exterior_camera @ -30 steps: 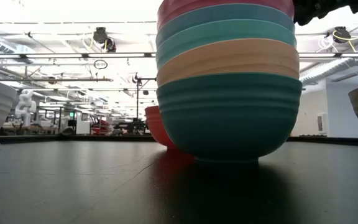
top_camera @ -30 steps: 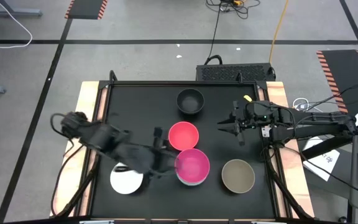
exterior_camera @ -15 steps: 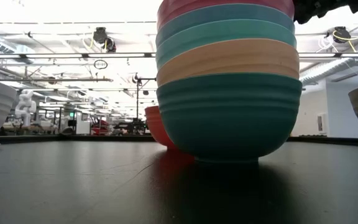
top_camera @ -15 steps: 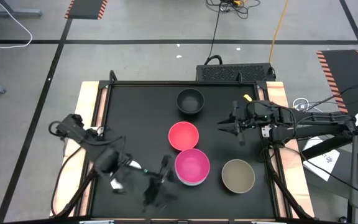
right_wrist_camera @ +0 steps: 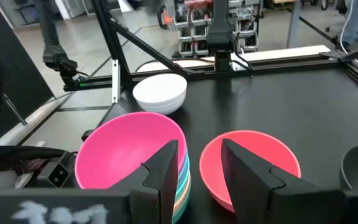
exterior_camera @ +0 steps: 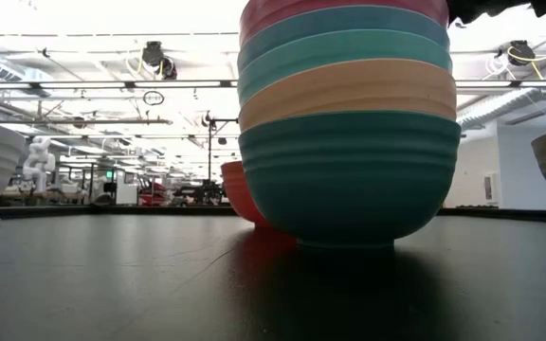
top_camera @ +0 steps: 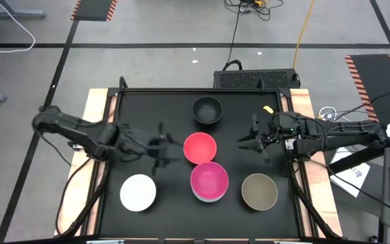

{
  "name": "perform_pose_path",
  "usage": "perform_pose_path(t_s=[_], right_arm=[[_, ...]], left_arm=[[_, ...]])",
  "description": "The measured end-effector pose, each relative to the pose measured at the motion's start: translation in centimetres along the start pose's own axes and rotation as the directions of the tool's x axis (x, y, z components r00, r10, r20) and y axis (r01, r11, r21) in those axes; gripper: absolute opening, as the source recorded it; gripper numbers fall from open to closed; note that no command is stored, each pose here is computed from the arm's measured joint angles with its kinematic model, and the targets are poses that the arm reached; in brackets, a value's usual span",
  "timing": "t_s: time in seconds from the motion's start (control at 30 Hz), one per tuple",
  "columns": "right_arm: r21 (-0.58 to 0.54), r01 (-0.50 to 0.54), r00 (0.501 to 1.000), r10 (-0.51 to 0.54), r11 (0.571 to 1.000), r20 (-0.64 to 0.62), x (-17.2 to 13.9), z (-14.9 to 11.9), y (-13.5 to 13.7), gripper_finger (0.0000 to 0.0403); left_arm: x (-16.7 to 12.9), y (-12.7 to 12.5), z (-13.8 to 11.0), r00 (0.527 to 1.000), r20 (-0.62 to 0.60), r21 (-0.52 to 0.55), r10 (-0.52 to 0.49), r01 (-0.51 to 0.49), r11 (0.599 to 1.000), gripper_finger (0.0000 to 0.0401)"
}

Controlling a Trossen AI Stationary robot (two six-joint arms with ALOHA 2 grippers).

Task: Nest bowls inside each other
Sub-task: Stack the gray bowl on top of the pink bowl

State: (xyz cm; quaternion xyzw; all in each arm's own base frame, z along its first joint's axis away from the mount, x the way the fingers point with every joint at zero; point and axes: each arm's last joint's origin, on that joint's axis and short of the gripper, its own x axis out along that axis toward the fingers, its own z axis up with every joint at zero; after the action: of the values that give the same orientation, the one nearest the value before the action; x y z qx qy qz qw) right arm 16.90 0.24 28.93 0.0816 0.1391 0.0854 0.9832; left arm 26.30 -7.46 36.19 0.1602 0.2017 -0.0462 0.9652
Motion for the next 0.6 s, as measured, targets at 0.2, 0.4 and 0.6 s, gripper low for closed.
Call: perform_pose_path(t_s=[0.2, 0.4, 0.6], right_arm=[[-0.022, -0.002, 1.000, 0.003, 1.000, 0.013, 0.0, 0.1, 0.1, 0.0116], [-0.064, 0.022, 1.000, -0.021, 0.998, 0.017, 0.0, 0.1, 0.0, 0.0116], [-0.111, 0.060, 0.998, -0.058, 0.992, 0.020, 0.0, 0.1, -0.1, 0.0116]], left_arm=[[-4.4, 0.6, -2.7, 0.988, -0.077, -0.082, 0.131, -0.137, 0.987, 0.0218], [-5.6, -0.2, -5.7, 0.990, -0.134, -0.031, 0.046, -0.051, 0.998, 0.0218], [-6.5, -0.1, -9.3, 0.988, -0.132, -0.052, 0.080, -0.088, 0.995, 0.0218]])
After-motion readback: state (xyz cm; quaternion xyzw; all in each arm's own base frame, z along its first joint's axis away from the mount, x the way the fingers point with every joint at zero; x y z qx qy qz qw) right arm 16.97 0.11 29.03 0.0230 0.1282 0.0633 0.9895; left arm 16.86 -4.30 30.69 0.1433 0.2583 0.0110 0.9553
